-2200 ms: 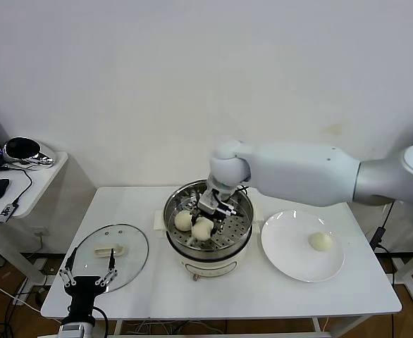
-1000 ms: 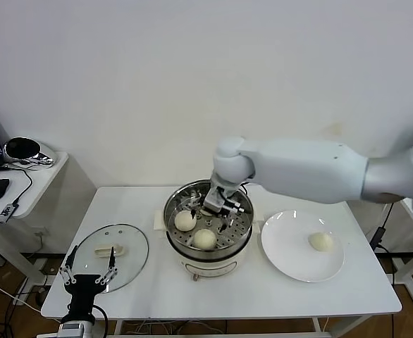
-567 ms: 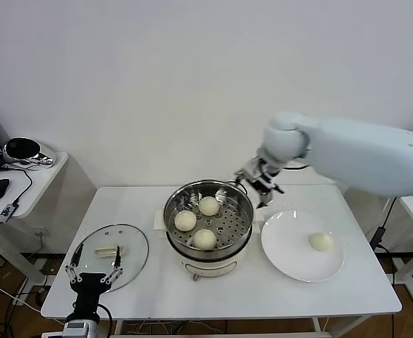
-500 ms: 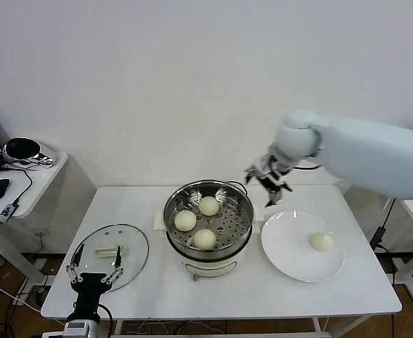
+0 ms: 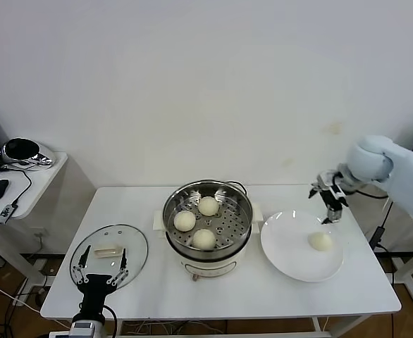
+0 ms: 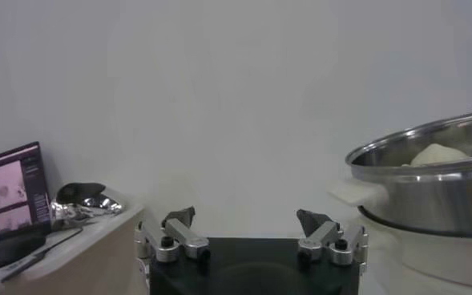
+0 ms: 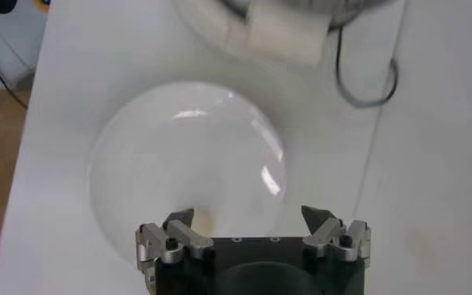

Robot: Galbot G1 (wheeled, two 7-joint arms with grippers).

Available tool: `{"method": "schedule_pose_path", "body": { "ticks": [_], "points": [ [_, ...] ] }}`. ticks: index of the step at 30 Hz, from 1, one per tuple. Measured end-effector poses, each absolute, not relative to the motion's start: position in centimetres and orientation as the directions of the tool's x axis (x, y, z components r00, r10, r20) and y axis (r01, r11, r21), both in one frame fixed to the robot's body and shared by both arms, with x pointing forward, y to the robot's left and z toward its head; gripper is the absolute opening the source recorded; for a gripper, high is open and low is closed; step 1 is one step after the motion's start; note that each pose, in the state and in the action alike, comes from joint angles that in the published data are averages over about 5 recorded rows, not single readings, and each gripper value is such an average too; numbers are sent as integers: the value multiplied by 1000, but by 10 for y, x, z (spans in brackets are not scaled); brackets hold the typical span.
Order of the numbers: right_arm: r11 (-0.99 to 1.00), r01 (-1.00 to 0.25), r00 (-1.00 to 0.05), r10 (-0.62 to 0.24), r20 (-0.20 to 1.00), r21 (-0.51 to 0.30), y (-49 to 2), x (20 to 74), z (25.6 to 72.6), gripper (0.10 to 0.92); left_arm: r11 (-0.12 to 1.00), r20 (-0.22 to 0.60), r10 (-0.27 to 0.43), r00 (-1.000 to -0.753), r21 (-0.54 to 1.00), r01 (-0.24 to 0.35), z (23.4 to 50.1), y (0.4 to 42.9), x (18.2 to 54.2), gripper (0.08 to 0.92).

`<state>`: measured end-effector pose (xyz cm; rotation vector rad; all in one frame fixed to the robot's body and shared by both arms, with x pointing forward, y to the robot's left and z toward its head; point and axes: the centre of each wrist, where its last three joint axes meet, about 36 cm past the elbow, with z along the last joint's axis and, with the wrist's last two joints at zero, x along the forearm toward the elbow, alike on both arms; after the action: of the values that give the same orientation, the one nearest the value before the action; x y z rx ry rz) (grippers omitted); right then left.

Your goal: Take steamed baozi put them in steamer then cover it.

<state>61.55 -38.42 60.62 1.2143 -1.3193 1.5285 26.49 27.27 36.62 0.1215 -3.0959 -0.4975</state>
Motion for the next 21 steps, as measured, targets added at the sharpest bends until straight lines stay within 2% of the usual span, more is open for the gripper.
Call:
{"method": "schedule_pose_path", "body": {
  "ticks": [10, 21],
  "points": [
    [-113, -973, -204, -4, 979, -203, -420, 618, 542, 823, 943, -4, -88, -996, 322, -85, 366, 277, 262, 823],
    [-74, -981, -183, 1, 983, -182, -421, 630, 489, 823, 940, -7, -99, -995, 327, -96, 367, 281, 262, 823]
  ]
}}
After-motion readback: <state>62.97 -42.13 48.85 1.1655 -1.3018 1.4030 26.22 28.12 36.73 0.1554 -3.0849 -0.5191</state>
